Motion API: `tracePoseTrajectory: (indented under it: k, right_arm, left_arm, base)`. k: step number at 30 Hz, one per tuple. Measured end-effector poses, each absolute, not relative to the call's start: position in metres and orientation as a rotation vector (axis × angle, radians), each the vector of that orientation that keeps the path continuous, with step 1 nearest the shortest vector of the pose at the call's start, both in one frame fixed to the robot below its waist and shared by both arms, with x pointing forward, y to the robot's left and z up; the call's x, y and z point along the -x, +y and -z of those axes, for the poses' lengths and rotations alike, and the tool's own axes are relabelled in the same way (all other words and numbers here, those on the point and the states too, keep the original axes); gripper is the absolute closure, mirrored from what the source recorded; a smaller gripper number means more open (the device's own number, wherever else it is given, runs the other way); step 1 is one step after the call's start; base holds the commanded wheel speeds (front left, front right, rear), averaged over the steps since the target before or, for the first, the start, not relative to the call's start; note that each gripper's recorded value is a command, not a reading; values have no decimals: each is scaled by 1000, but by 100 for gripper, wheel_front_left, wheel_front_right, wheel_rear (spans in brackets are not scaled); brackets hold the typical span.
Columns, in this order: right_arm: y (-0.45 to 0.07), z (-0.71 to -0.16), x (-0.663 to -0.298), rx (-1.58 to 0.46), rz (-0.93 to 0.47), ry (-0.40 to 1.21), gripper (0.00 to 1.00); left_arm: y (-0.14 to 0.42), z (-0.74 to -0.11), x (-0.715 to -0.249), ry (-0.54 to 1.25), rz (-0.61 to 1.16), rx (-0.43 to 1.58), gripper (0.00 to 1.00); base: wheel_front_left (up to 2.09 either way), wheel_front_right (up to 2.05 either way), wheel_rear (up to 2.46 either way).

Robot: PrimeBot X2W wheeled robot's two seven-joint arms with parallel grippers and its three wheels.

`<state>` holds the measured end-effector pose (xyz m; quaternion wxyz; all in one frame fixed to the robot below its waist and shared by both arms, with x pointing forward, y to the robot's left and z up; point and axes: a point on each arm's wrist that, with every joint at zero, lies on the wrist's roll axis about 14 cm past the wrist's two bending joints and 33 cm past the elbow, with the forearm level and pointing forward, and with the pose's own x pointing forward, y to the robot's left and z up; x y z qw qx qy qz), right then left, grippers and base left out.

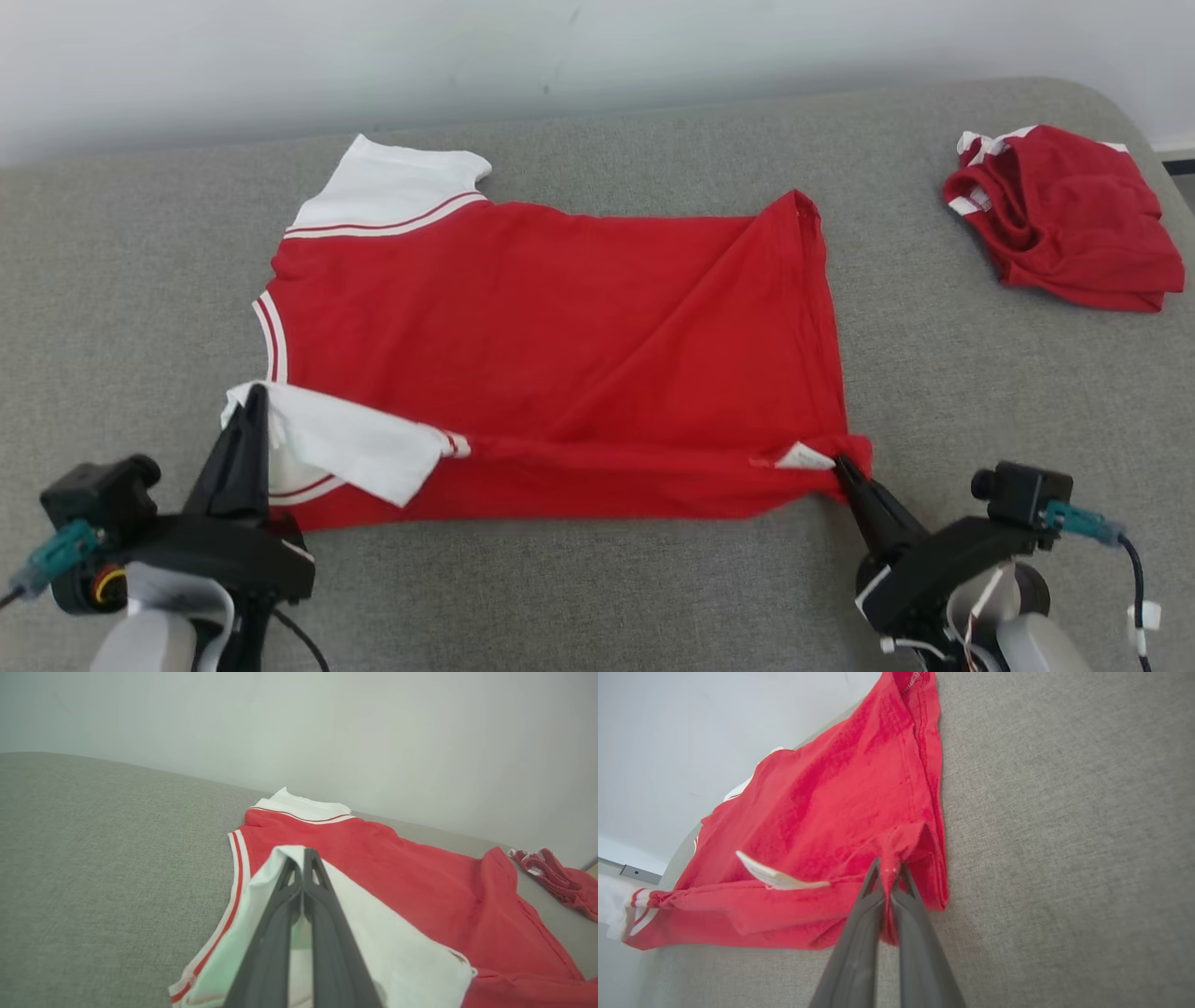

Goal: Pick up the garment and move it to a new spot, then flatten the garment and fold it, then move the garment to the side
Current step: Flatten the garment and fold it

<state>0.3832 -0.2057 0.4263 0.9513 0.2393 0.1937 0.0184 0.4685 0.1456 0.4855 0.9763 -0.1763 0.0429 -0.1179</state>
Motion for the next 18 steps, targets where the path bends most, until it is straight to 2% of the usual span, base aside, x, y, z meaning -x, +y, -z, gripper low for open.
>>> tracePoseTrajectory:
  k: [9,10,11,12,13,18]
  right_arm:
    - [-205,-432,-409,-491,-41,369,100]
    - [-205,-434,-412,-489,-43,364,78]
    - [-205,-436,-414,-487,-44,351,20]
    - [-205,-439,-416,-485,-46,338,0]
    - [-205,-440,-417,-483,-46,335,0]
    - [-207,-443,-417,-478,-38,302,0]
  left_arm:
    - [151,-479,-494,94,216,339,100]
    - [153,-478,-496,96,210,335,100]
    - [154,-476,-497,103,205,328,100]
    - [155,-475,-498,102,202,327,91]
    - [155,-475,-498,99,197,327,0]
    - [154,-474,-495,92,191,323,0]
  base:
    - [0,0,0]
    - [0,0,0]
    - [0,0,0]
    - [0,0,0]
    - [0,0,0]
    - [0,0,0]
